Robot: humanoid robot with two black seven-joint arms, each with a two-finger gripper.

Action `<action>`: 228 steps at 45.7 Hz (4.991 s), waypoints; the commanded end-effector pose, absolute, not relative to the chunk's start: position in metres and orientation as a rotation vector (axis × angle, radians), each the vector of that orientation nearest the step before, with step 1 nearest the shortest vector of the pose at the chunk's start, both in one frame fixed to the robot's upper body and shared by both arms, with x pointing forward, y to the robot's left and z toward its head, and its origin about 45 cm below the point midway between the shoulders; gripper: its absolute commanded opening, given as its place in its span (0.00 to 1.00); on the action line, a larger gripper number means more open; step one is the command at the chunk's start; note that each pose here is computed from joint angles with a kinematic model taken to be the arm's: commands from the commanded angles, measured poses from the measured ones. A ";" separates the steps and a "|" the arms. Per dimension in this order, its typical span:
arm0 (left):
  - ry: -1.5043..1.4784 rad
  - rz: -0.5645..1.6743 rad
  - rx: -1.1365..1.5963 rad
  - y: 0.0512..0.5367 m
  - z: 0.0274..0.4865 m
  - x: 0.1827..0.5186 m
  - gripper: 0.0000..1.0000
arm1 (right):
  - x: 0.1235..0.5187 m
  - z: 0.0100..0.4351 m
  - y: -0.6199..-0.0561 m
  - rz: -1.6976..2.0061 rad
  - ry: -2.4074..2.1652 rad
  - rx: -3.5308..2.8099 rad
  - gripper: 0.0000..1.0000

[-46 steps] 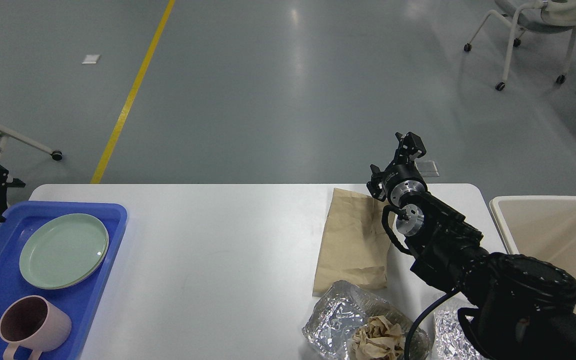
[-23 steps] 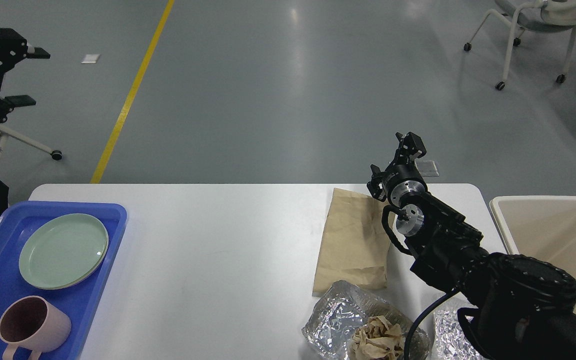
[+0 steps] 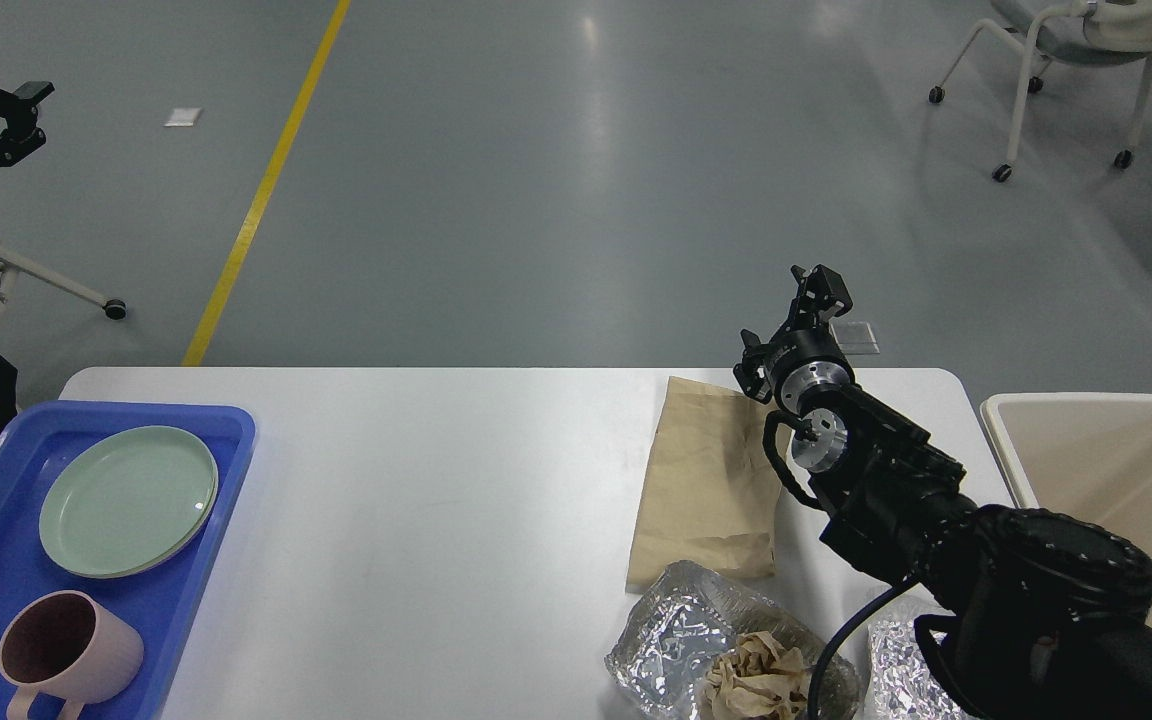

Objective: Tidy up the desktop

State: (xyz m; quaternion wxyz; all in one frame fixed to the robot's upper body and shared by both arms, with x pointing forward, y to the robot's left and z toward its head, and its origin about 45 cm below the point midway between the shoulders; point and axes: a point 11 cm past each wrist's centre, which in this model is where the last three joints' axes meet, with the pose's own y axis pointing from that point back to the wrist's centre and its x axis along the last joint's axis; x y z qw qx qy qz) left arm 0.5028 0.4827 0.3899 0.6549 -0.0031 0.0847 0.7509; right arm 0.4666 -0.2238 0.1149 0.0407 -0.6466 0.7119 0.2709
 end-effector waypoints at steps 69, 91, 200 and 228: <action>0.529 1.554 -0.303 0.366 0.324 0.539 0.97 | 0.467 0.115 -0.224 0.830 2.180 -1.979 1.00; 0.495 1.551 -0.331 0.333 0.307 0.542 0.97 | 0.467 0.115 -0.224 0.832 2.180 -1.980 1.00; 0.539 1.659 -0.682 0.304 0.154 0.463 1.00 | 0.467 0.115 -0.224 0.829 2.180 -1.981 1.00; 0.539 1.661 -0.681 0.304 0.154 0.463 1.00 | 0.467 0.115 -0.224 0.831 2.180 -1.982 1.00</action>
